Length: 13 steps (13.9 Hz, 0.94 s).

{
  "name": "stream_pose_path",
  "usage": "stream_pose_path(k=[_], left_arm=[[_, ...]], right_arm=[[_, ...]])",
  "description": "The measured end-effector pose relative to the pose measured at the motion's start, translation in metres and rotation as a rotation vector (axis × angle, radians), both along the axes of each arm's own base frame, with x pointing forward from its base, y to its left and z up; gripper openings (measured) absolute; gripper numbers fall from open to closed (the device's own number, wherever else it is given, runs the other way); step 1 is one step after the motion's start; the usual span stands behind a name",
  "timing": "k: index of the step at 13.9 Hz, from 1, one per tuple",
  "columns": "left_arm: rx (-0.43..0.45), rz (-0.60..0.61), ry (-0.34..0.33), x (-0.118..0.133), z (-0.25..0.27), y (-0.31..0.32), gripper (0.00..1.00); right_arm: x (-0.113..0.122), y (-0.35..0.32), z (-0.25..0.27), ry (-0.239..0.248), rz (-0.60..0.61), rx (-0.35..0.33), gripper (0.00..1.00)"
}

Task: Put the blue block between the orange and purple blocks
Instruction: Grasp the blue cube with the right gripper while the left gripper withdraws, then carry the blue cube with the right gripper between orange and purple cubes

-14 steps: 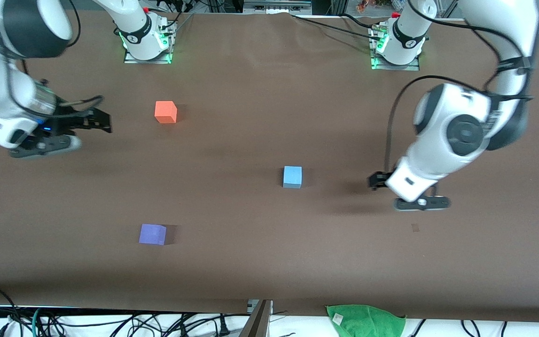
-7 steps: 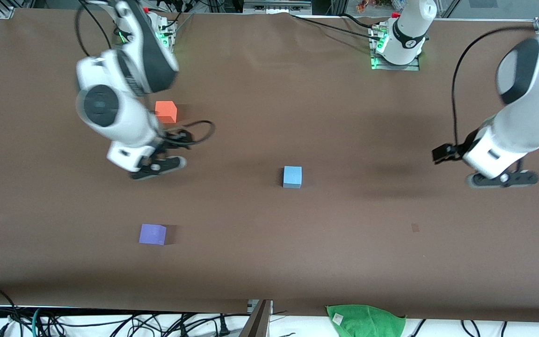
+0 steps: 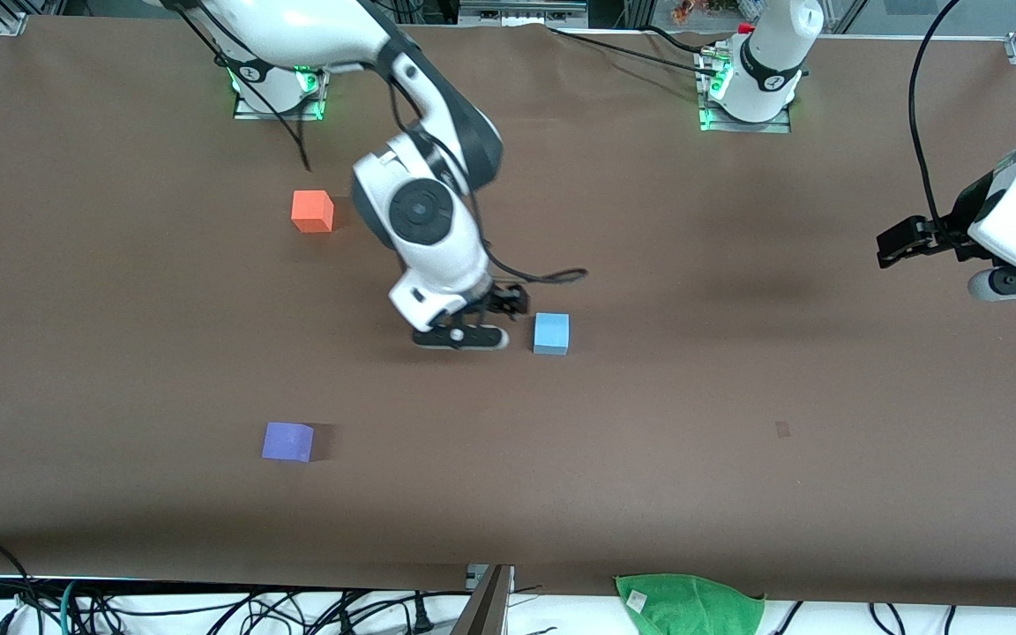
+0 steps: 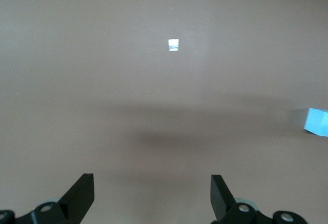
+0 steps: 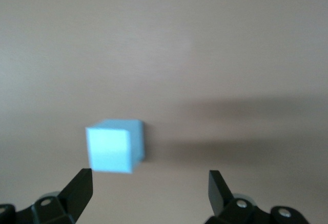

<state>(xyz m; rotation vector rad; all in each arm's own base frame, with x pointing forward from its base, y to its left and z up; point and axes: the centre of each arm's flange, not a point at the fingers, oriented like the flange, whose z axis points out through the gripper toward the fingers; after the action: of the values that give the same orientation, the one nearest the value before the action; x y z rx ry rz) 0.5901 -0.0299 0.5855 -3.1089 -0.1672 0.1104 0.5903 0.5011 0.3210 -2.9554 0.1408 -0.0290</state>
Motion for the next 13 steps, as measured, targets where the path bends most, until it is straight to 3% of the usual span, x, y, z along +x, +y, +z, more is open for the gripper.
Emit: stream_pose_path(k=[3,7,13], left_arm=[[-0.006,-0.014,-0.007,-0.003,0.005,-0.009,1.0],[-0.046,-0.004,-0.002,-0.003,0.005,-0.009,1.0],[-0.091,0.05,0.031,-0.005,0.002,0.022,1.0]], right_arm=[[-0.02,0.038,-0.054,-0.001,-0.011,0.007,1.0],[-0.041,0.063,-0.078,-0.021,-0.014,-0.008,1.0],[-0.031,0.064,-0.109,-0.116,-0.04,0.046,1.0]])
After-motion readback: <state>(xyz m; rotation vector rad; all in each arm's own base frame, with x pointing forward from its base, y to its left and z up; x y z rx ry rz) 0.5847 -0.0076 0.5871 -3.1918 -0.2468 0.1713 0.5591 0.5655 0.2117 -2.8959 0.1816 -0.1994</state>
